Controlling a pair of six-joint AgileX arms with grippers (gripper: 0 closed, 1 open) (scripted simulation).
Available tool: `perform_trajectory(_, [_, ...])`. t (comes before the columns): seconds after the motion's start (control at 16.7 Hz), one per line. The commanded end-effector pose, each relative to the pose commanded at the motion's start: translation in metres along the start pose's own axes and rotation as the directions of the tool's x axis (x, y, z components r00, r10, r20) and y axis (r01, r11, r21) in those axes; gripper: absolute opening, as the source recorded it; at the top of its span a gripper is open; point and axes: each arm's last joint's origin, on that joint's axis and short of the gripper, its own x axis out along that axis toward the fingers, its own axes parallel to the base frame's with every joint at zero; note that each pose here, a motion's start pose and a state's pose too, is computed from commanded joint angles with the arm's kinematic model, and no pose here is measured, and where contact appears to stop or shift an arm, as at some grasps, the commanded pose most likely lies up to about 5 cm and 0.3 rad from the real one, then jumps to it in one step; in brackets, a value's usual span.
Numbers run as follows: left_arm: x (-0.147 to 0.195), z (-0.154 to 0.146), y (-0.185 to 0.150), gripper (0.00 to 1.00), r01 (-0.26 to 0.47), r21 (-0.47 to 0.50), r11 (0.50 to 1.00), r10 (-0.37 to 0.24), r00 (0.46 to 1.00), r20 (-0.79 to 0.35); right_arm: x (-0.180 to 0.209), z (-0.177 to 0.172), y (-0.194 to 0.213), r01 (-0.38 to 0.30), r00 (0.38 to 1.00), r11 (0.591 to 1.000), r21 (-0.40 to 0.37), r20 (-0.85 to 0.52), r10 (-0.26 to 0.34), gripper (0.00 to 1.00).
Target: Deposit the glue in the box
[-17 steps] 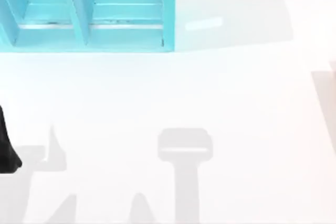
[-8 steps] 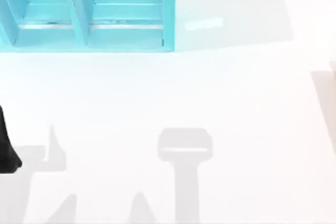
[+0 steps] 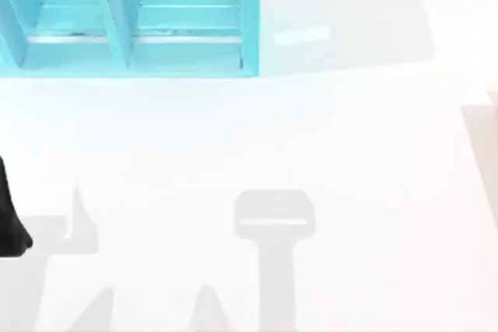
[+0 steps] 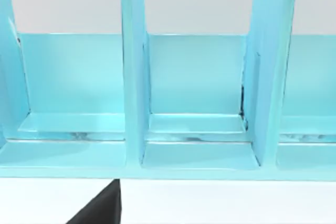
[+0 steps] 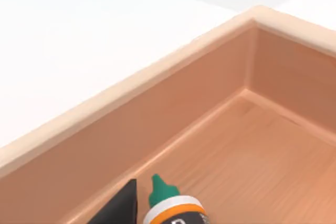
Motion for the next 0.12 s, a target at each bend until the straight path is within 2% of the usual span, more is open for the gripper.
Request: perform_trajectory(0.12, [0.0,0.0,0.0,1.0,0.0,0.0,1.0,0.0,1.0,0.0,0.0,0.0,0.0,0.0,1.0,1.0,0.0,0.0,0.0,1.0])
